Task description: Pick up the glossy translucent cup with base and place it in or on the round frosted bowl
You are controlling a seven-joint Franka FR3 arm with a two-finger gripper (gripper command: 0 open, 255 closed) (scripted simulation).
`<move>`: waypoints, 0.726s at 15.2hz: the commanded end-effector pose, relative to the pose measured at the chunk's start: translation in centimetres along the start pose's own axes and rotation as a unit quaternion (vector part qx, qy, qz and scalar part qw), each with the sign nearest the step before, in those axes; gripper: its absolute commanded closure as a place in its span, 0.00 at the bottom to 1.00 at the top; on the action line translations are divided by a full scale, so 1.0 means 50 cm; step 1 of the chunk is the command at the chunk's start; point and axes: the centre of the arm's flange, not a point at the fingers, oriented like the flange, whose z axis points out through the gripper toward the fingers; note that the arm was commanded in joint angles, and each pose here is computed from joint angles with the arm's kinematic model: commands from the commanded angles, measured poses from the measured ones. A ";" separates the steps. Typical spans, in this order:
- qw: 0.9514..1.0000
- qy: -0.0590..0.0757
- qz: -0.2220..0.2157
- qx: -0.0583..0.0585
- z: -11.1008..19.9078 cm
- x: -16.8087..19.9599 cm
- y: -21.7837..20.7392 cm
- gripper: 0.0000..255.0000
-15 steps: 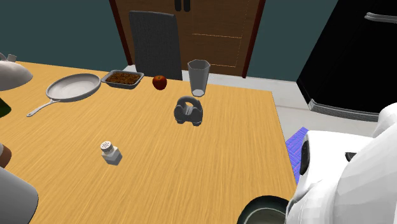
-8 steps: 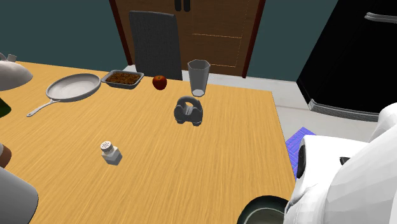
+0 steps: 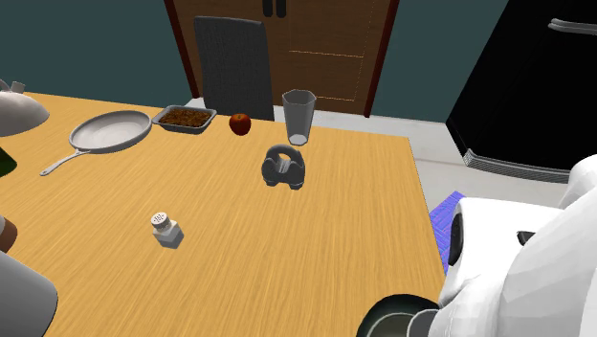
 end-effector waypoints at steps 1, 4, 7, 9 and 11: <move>1.000 0.000 0.000 0.000 -0.037 0.000 0.002 0.00; 1.000 0.000 0.000 0.000 -0.084 0.000 0.002 0.00; 1.000 0.000 0.000 0.000 -0.084 0.000 0.002 0.00; 1.000 0.000 0.000 0.000 -0.084 0.000 0.002 0.00; 1.000 0.000 0.000 0.000 -0.084 0.000 0.002 0.00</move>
